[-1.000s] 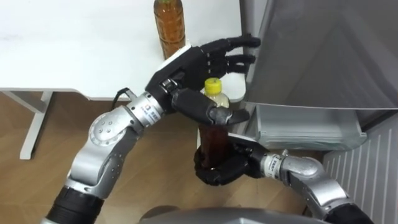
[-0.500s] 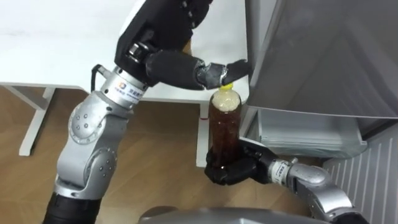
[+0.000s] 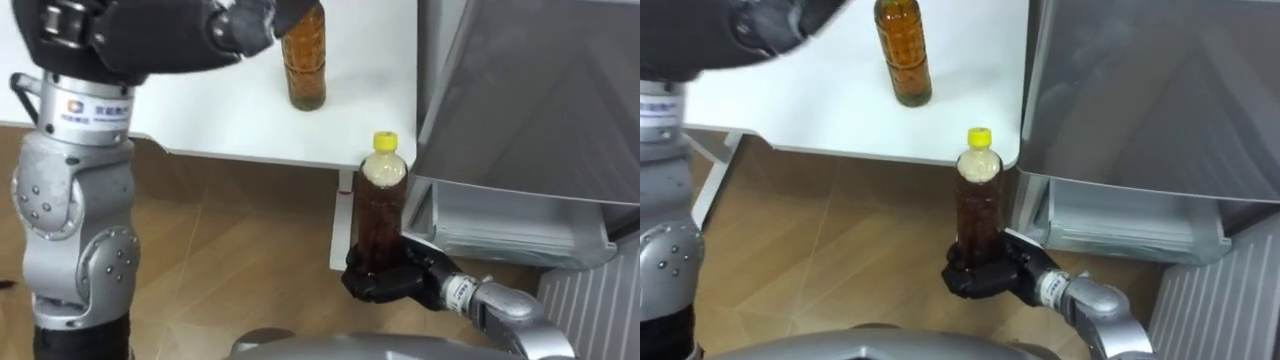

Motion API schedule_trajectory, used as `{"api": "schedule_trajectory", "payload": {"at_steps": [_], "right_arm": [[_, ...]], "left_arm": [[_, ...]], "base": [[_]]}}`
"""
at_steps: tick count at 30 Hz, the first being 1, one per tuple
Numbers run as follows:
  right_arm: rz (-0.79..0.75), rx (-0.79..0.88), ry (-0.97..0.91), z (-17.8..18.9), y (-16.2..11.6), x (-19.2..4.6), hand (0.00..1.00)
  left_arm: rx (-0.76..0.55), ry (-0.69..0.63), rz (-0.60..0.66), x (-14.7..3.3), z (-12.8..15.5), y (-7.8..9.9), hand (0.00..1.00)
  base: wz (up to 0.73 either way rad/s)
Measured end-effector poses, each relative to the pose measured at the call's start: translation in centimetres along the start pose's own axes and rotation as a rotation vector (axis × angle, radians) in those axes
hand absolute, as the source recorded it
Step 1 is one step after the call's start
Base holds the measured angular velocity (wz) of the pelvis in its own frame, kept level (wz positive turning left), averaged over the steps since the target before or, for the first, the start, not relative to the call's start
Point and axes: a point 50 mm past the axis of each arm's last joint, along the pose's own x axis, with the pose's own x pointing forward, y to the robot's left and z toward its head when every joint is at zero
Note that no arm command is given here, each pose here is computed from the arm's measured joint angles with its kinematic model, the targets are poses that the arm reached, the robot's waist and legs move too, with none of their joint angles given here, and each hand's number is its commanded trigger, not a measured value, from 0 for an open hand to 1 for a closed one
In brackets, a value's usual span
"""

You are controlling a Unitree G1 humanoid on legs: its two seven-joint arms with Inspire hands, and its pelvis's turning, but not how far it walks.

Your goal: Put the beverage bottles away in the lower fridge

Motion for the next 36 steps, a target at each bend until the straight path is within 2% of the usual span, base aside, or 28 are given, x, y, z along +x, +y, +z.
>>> {"api": "schedule_trajectory", "payload": {"at_steps": [5, 8, 11, 12, 15, 18, 20, 21, 22, 23, 24, 26, 27, 29, 30, 32, 33, 35, 36], "right_arm": [[-0.047, 0.029, 0.002, -0.5, -0.6, -0.5, 1.0], [-0.09, 0.066, 0.013, -1.5, -0.9, -1.2, 1.0], [-0.136, 0.105, 0.02, -2.5, -1.2, -2.0, 1.0], [-0.144, 0.109, 0.02, -2.5, -1.3, -2.2, 1.0], [-0.19, 0.117, 0.025, -2.8, -1.7, -2.6, 1.0], [-0.211, 0.122, 0.019, -2.7, -1.8, -2.6, 1.0], [-0.218, 0.128, 0.014, -2.7, -1.8, -2.6, 1.0], [-0.221, 0.127, 0.014, -2.7, -1.9, -2.6, 1.0], [-0.229, 0.128, 0.014, -2.7, -1.9, -2.7, 1.0], [-0.241, 0.13, 0.015, -2.7, -2.0, -2.7, 1.0], [-0.247, 0.131, 0.016, -2.7, -2.0, -2.7, 1.0], [-0.255, 0.128, 0.023, -2.6, -2.1, -2.6, 1.0], [-0.254, 0.127, 0.023, -2.6, -2.1, -2.5, 1.0], [-0.246, 0.143, 0.044, -2.9, -2.0, -2.0, 1.0], [-0.245, 0.147, 0.048, -3.0, -2.0, -2.0, 1.0], [-0.248, 0.156, 0.056, -3.3, -2.0, -2.0, 1.0], [-0.251, 0.158, 0.06, -3.4, -2.0, -2.0, 1.0], [-0.273, 0.166, 0.065, -3.6, -2.0, -1.9, 1.0], [-0.277, 0.171, 0.066, -3.6, -2.1, -1.9, 1.0]], "left_arm": [[0.151, -0.037, 0.131, -0.3, 1.5, 2.1, 0.0], [0.228, -0.078, 0.268, -0.7, 2.5, 3.7, 0.0], [0.312, -0.117, 0.485, -2.0, 3.6, 6.1, 0.0], [0.321, -0.121, 0.521, -2.2, 3.6, 6.5, 0.0], [0.34, -0.07, 0.68, -3.6, 2.4, 8.4, 0.0], [0.354, 0.088, 0.83, -6.1, -0.2, 10.3, 0.0], [0.355, 0.23, 0.953, -9.0, -2.4, 11.5, 0.0], [0.353, 0.271, 0.984, -9.9, -2.9, 11.8, 0.0], [0.364, 0.365, 1.033, -11.8, -4.0, 12.1, 0.0], [0.366, 0.469, 1.069, -13.7, -5.3, 12.2, 0.0], [0.361, 0.526, 1.084, -14.7, -6.0, 12.1, 0.0], [0.338, 0.79, 1.122, -19.3, -9.3, 11.0, 0.0], [0.33, 0.859, 1.123, -20.3, -10.0, 10.5, 0.0], [0.286, 1.094, 1.145, -24.3, -12.2, 8.9, 0.0], [0.27, 1.141, 1.154, -25.2, -12.6, 8.5, 0.0], [0.236, 1.313, 1.173, -28.4, -13.4, 7.1, 0.0], [0.223, 1.351, 1.179, -29.1, -13.4, 6.8, 0.0], [0.185, 1.49, 1.202, -31.9, -13.4, 5.7, 0.0], [0.178, 1.519, 1.207, -32.5, -13.3, 5.4, 0.0]], "base": [[-0.04], [0.05], [0.07], [0.05], [-0.01], [-0.04], [0.0], [0.0], [0.04], [0.06], [0.05], [0.0], [0.0], [0.05], [0.0], [-0.07], [-0.11], [-0.02], [0.0]]}}
